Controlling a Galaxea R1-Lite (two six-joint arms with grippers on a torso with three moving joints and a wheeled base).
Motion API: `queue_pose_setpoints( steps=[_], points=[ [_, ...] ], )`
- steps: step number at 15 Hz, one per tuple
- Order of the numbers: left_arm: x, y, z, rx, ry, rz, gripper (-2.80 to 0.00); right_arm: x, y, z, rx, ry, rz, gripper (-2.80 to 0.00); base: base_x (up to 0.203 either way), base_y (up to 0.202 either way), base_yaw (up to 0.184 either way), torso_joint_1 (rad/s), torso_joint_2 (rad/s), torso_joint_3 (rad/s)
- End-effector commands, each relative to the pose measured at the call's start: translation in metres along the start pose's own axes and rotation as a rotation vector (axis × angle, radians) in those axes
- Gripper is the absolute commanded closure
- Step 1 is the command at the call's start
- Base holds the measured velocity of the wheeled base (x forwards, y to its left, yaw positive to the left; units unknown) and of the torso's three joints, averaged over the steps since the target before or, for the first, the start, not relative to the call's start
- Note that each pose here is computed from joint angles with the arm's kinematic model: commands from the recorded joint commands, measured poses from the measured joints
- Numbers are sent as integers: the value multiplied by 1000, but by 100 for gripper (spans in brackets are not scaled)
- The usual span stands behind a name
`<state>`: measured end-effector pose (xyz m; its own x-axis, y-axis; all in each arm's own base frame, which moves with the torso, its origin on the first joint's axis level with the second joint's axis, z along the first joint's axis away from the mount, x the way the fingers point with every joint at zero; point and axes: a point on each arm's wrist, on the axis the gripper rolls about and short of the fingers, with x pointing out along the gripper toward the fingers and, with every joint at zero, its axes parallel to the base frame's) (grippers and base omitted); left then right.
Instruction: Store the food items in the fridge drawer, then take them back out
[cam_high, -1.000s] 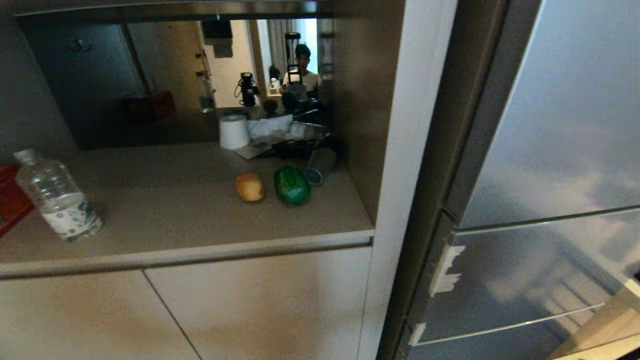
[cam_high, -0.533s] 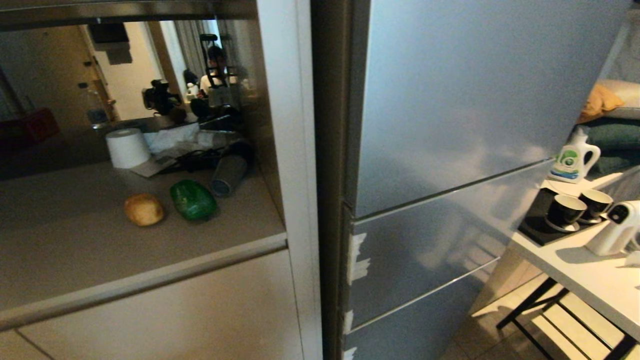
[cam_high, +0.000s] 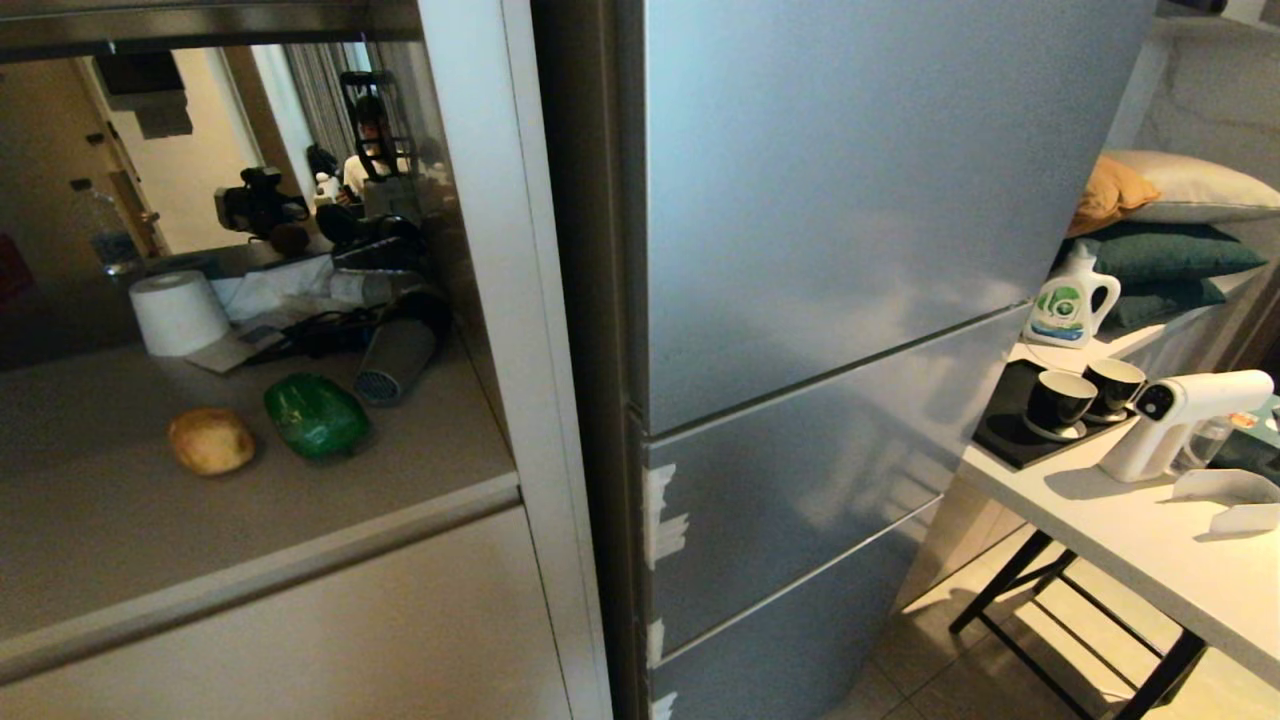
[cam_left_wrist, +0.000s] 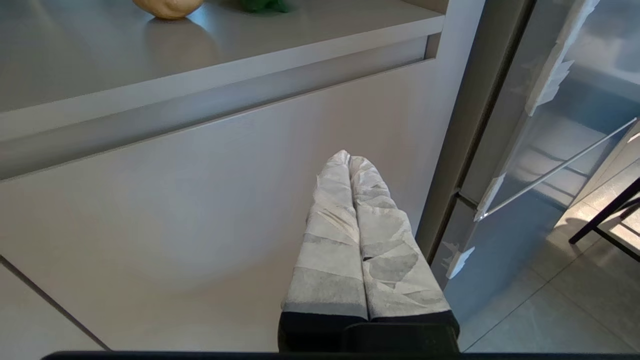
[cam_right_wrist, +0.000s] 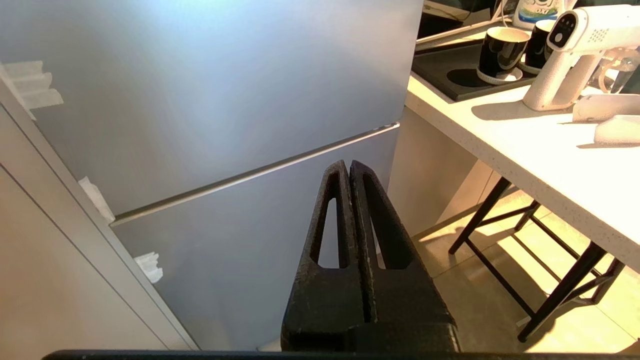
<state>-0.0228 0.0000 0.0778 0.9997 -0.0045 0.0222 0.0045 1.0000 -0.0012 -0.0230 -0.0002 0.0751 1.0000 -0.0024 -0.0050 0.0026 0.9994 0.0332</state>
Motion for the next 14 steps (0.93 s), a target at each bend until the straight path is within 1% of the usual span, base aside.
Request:
queue_pose_setpoints(
  steps=[1,14],
  points=[
    [1,0,-3,0,10,0,0,0,0,0,1,1,1,0,0,0,0,-61,147,80],
    [1,0,-3,1,11,-1,0,0,0,0,1,1,1,0,0,0,0,-63,138,73]
  ],
)
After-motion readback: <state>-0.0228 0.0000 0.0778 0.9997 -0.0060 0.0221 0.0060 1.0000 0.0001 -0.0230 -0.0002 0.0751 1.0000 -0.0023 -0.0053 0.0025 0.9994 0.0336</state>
